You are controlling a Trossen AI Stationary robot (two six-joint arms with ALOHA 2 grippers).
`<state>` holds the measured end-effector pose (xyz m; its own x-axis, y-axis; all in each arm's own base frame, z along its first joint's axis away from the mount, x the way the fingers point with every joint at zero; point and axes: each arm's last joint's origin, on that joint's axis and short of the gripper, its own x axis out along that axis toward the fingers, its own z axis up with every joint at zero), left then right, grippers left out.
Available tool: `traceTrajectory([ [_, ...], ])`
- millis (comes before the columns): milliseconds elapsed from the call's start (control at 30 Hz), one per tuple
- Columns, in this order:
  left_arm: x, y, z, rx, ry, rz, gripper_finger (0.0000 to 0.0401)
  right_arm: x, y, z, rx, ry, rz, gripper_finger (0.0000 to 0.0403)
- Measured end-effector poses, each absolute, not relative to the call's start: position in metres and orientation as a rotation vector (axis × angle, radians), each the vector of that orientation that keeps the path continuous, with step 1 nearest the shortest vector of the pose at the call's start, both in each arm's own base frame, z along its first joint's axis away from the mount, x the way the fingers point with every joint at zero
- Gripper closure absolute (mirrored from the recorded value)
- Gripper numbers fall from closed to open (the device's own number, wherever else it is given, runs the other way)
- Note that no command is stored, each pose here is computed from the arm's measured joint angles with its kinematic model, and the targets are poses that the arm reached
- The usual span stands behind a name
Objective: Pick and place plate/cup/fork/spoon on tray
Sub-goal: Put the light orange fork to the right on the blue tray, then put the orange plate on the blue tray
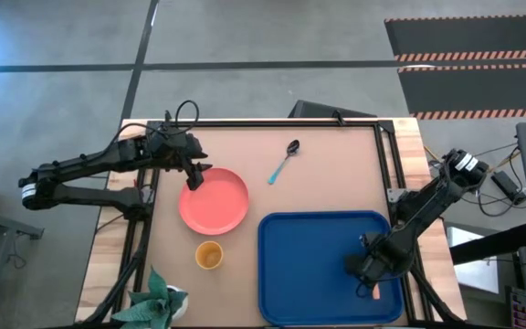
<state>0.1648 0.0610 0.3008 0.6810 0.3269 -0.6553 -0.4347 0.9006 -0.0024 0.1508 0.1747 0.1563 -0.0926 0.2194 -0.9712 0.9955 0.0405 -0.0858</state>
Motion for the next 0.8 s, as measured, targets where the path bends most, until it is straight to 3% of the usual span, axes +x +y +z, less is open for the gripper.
traceTrajectory([
  [433,0.165,0.061,0.301,-0.187,0.695,0.439,0.0241,0.147,0.183,0.142,1.315,1.513,-1.089,0.0366],
  [667,0.165,0.061,0.301,-0.188,0.695,0.439,0.0241,0.147,0.184,0.142,1.319,1.531,-1.086,0.0274],
  [800,0.165,0.061,0.301,-0.188,0.695,0.439,0.0241,0.150,0.185,0.145,1.331,1.501,-1.074,0.0253],
])
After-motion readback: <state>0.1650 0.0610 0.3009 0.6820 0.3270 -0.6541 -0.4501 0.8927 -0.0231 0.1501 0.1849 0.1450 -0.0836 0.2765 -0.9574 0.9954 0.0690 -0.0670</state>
